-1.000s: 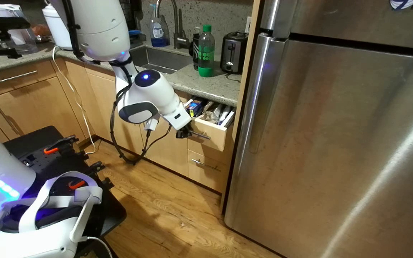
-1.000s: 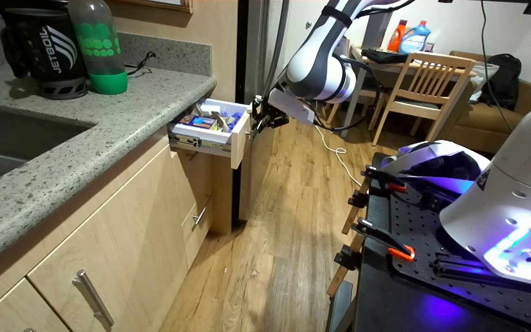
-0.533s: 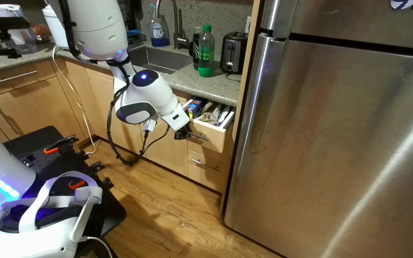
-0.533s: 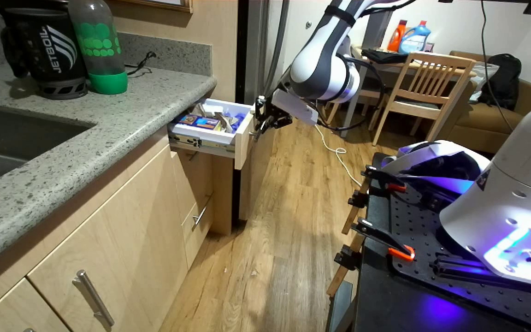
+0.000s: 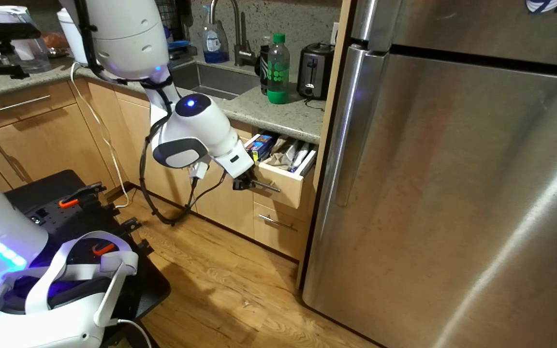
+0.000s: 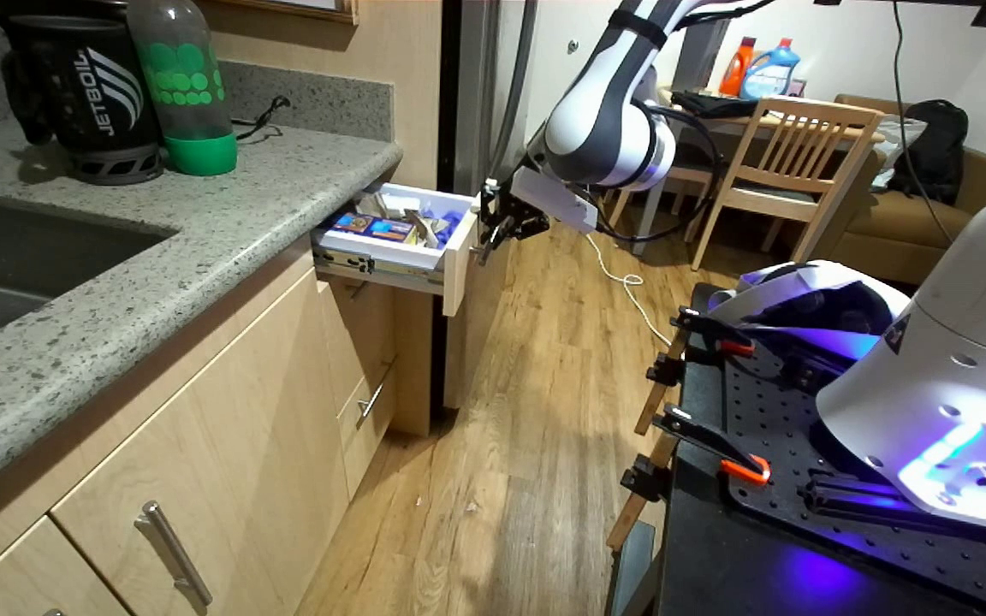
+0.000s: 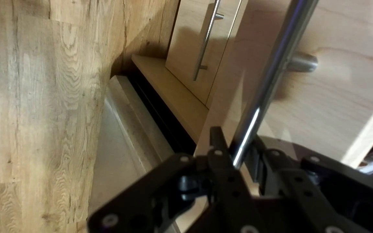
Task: Open the first top drawer
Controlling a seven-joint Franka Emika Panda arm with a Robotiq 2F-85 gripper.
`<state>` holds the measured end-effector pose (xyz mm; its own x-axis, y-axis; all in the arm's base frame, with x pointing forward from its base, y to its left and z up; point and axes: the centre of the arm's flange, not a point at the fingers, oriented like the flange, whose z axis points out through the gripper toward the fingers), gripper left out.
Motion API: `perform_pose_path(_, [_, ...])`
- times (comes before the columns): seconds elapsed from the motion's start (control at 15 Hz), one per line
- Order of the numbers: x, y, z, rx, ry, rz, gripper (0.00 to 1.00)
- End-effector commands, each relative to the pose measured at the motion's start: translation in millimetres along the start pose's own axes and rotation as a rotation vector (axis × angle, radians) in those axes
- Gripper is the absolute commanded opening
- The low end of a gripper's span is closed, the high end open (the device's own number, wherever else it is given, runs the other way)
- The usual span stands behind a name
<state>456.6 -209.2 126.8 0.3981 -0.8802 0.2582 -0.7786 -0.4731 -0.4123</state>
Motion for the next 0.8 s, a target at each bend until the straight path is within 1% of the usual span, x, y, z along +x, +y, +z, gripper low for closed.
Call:
perform_pose_path(0.0, [-56.0,43.7,25.6,-0.057,-0.085,-0.043,0.05])
perform_pose_path(0.73, [-62.8,49.5,17.1,-0.067,-0.072,-0.041,0.05])
